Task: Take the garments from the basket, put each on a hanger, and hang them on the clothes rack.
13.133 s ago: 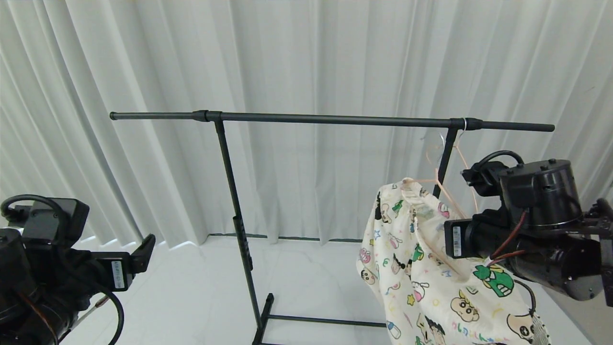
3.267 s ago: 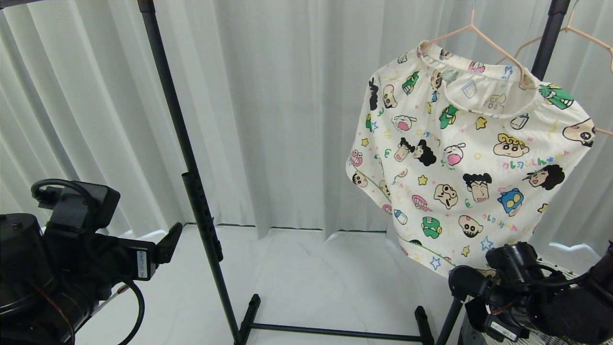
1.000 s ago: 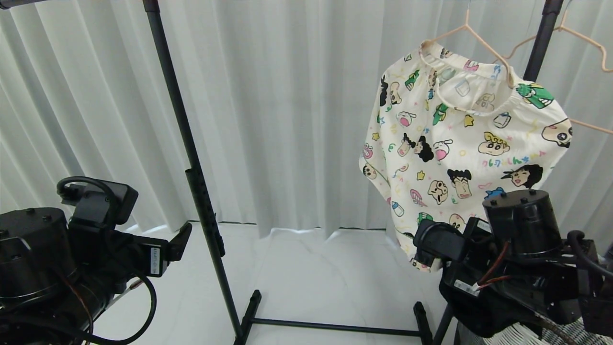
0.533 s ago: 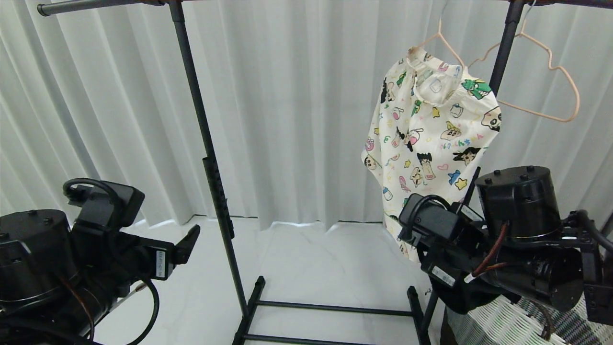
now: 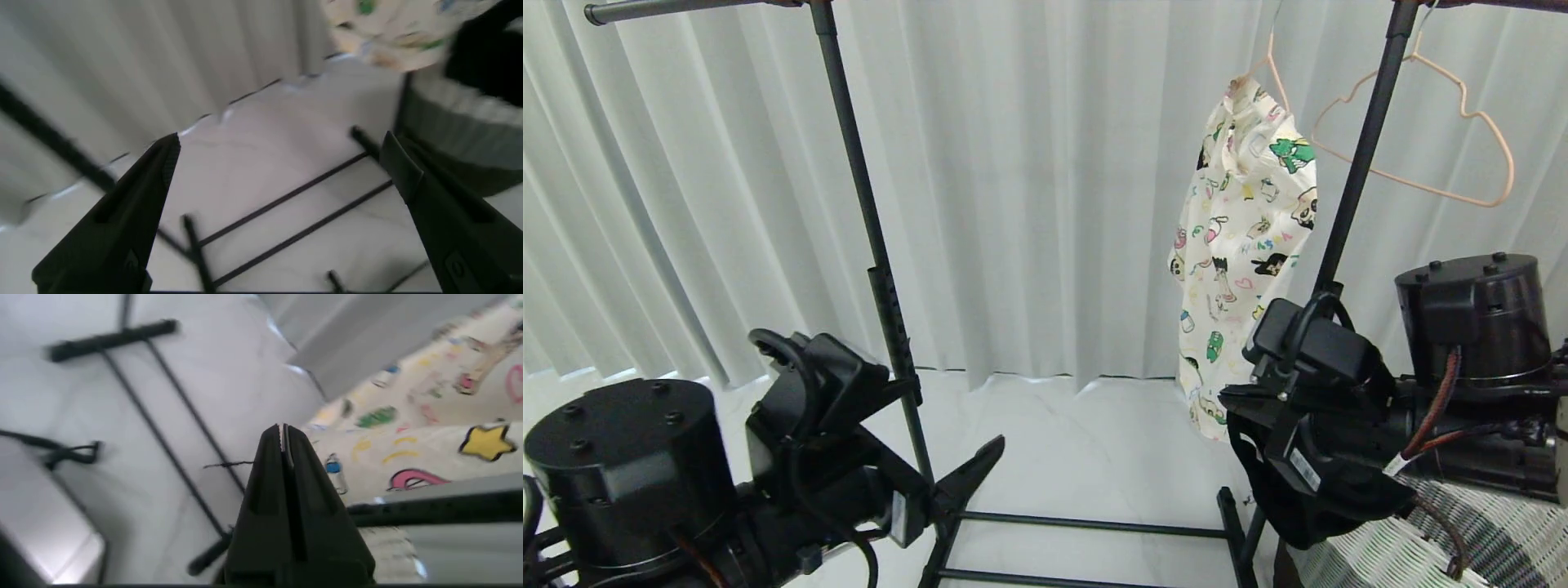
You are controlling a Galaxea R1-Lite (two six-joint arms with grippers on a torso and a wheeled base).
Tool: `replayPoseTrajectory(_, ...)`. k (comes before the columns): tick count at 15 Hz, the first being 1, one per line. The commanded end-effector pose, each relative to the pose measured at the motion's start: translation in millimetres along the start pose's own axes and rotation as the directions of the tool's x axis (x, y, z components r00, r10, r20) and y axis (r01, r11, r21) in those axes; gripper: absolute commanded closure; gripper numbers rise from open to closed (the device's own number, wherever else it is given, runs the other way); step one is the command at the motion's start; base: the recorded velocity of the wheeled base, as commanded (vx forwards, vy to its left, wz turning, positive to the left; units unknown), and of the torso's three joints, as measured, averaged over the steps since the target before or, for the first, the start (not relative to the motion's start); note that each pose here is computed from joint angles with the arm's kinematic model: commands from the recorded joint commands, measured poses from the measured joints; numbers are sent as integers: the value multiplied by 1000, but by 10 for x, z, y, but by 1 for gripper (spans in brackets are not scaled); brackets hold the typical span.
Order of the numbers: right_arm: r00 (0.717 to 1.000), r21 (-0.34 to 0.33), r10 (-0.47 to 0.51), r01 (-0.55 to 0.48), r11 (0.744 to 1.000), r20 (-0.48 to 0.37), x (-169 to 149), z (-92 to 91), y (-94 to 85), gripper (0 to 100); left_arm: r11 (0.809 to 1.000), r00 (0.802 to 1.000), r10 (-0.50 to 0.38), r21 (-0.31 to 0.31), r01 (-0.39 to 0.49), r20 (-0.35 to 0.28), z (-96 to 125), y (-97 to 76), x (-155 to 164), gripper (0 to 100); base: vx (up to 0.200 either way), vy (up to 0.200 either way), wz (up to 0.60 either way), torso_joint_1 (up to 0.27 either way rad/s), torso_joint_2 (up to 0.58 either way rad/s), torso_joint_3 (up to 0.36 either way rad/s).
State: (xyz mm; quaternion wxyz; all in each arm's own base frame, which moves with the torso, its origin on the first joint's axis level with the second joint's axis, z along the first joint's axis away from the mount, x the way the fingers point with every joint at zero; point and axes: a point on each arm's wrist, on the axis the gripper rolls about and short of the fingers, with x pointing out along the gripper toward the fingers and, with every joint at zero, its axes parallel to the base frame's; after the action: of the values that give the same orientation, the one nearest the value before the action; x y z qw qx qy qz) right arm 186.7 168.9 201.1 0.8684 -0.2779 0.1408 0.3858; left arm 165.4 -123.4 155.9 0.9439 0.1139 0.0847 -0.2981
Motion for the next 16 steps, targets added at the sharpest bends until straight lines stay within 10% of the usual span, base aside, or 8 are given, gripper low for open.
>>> replayPoseTrajectory(1, 999, 14, 0, -1, 1000, 44, -145, 7, -73, 100, 993, 994, -107, -42, 108, 20, 155, -254, 311, 0, 0, 0, 0, 0, 0, 0)
replayPoseTrajectory(12, 973, 192, 121, -160, 968, 199, -498, 58, -174, 100, 890, 890, -456, 2, 456, -17, 27, -1327, 1719, 0, 0, 0, 0, 0, 0, 0)
replayPoseTrajectory(16, 969, 208, 130, -174, 963, 212, -512, 51, -219, 100, 888, 888, -460, 1, 460, -12, -116, -1468, 2122, 0, 0, 0, 0, 0, 0, 0)
